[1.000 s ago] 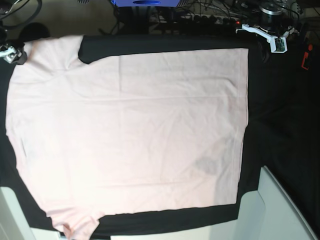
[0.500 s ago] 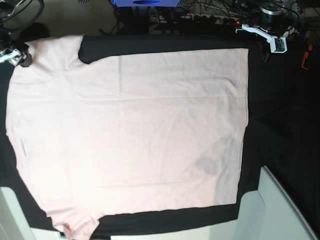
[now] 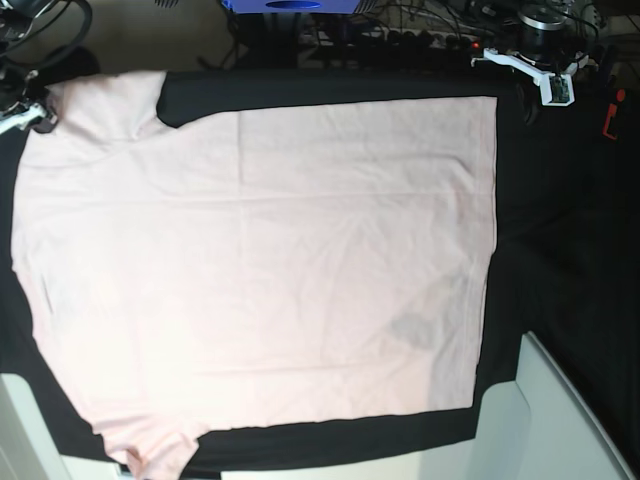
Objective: Fold the T-shirt properly
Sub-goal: 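Pinch the shirt edge corners with the left and right grippers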
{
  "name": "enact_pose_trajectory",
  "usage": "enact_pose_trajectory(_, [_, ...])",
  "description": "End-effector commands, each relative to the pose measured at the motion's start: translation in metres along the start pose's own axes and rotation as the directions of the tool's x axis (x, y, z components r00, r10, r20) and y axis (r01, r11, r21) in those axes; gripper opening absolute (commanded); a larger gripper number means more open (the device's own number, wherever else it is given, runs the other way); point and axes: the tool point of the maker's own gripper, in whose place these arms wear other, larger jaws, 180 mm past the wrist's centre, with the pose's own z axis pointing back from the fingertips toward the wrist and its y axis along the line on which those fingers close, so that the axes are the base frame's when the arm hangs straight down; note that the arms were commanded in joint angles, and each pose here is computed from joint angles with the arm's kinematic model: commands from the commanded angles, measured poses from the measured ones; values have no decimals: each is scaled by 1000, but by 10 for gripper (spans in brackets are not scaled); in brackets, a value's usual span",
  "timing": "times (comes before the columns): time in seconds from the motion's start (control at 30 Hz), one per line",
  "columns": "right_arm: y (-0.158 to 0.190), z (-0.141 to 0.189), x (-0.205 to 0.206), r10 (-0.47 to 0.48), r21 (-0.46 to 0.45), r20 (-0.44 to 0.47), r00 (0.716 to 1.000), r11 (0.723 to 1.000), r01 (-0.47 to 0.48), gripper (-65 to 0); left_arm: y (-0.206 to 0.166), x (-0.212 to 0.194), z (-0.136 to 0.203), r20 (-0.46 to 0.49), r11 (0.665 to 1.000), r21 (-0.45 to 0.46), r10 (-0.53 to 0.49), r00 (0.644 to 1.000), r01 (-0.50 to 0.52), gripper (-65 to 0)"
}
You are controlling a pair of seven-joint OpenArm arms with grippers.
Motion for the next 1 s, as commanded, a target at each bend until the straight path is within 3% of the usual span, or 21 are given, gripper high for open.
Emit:
enact_pose_trajectory(0.0, [-3,5,15,22,-5,35,999,1000,-21,-650,6,8,2,34,1000,14,-4,999,3,-626])
enact_pose_trajectory(0.17, [-3,5,15,22,-5,35,999,1000,-21,-650,3,7,2,32,1000,11,4,999,-5,-385])
enact_pose_trajectory(0.27, [-3,5,15,22,-5,35,999,1000,-21,-650,0,5,2,26,1000,3,9,1000,-9,-319])
enact_pose_trajectory(0.47, [3,1,8,8,9,32,999,1000,-8,-650,10,-16,4,-18,984,40,176,984,-175,-302])
enact_pose_trajectory(0.57, [3,1,8,8,9,32,999,1000,-8,-650,4,-31,6,-56,972,1,234,971,-234,-259])
enact_pose_trajectory(0.73, [3,2,8,9,7,31,999,1000,-9,-650,-15,-29,2,-58,953,-93,282,958,-287,-257])
enact_pose_trajectory(0.97, [2,2,9,12,5,30,999,1000,-12,-650,-22,-35,-3,-66,944,-86,313,948,-318,-257])
